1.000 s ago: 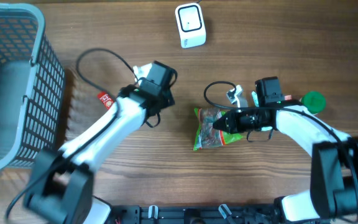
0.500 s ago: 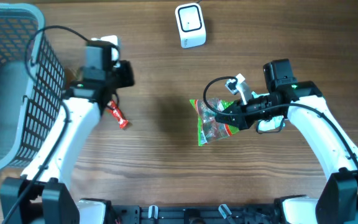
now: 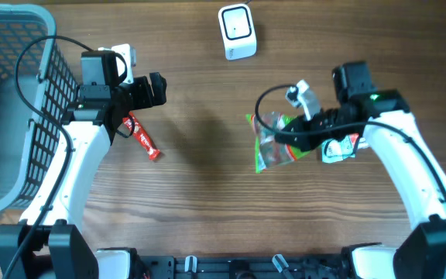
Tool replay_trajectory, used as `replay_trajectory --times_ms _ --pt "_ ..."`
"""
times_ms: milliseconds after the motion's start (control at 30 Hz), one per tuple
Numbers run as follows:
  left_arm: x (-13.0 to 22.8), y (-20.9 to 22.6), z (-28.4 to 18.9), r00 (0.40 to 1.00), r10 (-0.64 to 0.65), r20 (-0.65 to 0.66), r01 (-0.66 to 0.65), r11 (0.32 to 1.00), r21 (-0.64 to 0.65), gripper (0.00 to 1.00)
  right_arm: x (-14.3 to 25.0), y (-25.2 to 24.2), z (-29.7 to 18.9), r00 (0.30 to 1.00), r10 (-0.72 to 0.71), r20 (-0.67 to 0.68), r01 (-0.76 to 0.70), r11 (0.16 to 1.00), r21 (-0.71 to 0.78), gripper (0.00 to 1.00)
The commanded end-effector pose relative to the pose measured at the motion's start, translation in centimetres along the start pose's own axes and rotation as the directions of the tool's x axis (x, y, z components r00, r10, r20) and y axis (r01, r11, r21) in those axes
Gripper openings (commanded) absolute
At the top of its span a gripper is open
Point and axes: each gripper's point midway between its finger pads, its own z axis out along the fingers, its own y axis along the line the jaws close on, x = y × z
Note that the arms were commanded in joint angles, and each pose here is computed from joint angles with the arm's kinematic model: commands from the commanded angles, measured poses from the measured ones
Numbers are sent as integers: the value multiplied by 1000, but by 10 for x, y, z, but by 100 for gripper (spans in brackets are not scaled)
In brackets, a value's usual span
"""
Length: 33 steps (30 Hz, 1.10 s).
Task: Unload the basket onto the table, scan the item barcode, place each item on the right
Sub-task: 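Carry the green snack bag to the scanner and hold it there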
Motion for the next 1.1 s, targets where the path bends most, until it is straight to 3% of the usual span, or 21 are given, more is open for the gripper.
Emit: replay_trajectory --times_ms 0,133,300,400,500,667,767,933,1067 --pt "-2 -2 -3 1000 21 6 -21 1000 14 100 -40 11 -42 996 -63 65 55 991 121 4" --pt "-2 -2 -3 1000 21 6 -21 1000 14 100 -74 25 -73 984 -148 104 129 977 170 4" --pt "-2 -2 -3 1000 21 6 -21 1000 14 100 -100 19 -109 995 -101 15 92 948 304 4" --pt "-2 -2 -3 1000 21 6 -21 1000 14 100 -122 13 -115 992 -126 -21 125 919 374 4" --pt "-2 -2 -3 1000 21 6 -21 1000 14 100 -142 10 -102 969 -241 -55 243 887 392 4" --pt "-2 -2 -3 1000 21 6 -21 1000 14 100 -184 -4 -76 892 -432 -131 430 726 536 4" --pt "-2 -2 -3 1000 21 6 -21 1000 14 100 -205 -3 -56 801 -551 -232 569 580 583 4" --pt "-2 -2 -3 1000 21 6 -21 1000 14 100 -244 -14 -30 718 -618 -320 633 387 671 4" --pt "-2 -2 -3 1000 21 6 -21 1000 14 100 -272 -38 -11 708 -621 -336 609 296 736 4"
